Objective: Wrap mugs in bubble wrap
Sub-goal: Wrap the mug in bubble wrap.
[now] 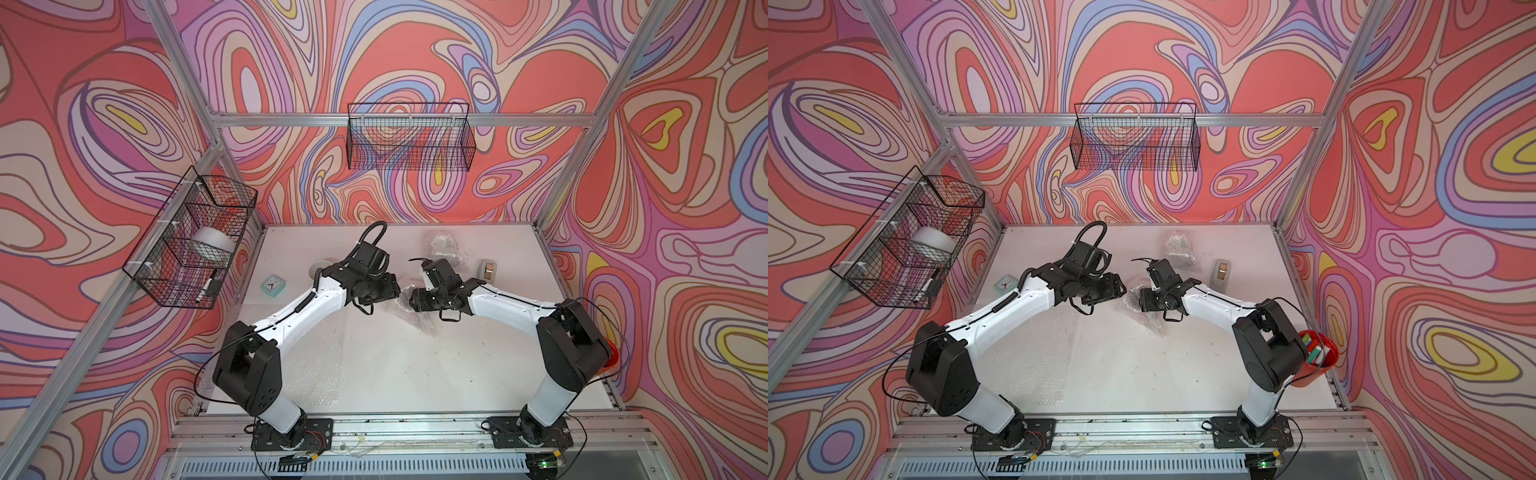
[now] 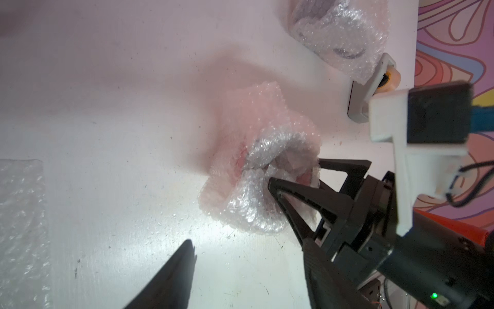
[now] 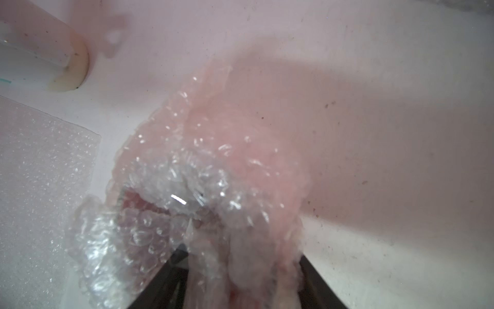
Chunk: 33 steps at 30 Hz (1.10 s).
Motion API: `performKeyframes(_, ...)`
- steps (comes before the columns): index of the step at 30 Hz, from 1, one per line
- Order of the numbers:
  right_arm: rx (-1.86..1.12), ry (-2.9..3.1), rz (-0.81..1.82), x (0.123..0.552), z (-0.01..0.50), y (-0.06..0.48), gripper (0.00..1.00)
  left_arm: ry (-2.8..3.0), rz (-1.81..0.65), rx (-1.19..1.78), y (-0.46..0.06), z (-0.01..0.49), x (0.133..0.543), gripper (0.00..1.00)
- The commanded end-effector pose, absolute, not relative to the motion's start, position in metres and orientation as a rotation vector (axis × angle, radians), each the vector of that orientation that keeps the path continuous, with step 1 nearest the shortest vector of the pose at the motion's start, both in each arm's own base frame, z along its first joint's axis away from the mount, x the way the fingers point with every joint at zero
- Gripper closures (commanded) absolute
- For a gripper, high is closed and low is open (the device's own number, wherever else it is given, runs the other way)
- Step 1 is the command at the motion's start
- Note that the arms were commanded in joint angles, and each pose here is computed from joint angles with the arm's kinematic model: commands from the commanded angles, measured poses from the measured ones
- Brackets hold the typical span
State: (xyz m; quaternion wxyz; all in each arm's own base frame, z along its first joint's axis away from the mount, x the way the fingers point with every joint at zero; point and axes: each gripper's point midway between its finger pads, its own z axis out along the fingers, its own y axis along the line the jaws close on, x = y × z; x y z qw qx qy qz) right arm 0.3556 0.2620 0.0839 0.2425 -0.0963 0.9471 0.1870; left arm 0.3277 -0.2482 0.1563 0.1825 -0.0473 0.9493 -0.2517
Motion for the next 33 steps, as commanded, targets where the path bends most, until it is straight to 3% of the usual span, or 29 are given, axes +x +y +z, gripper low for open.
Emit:
performKeyframes(1, -0.282, 2.642, 0.454, 0.351, 0.070, 0.256, 0.42, 2.705, -0.760, -0.076, -0.254, 0.142, 0.323, 0.39)
performKeyframes(15, -0.298, 2.645, 0.464, 0.349, 0.069, 0.257, 0.45, 2.713, -0.788, -0.066, -0.264, 0.122, 0.350, 0.44)
performKeyframes(21, -0.299, 2.642, 0.469, 0.349, 0.069, 0.258, 0.47, 2.706, -0.869, -0.056, -0.275, 0.121, 0.351, 0.62)
performKeyframes(29, -0.308, 2.637, 0.473, 0.350, 0.070, 0.259, 0.48, 2.678, -0.896, -0.020, -0.280, 0.134, 0.348, 1.00)
performKeyframes(33, -0.327, 2.667, 0.475, 0.348, 0.058, 0.261, 0.49, 2.667, -0.944, 0.021, -0.292, 0.140, 0.346, 1.00)
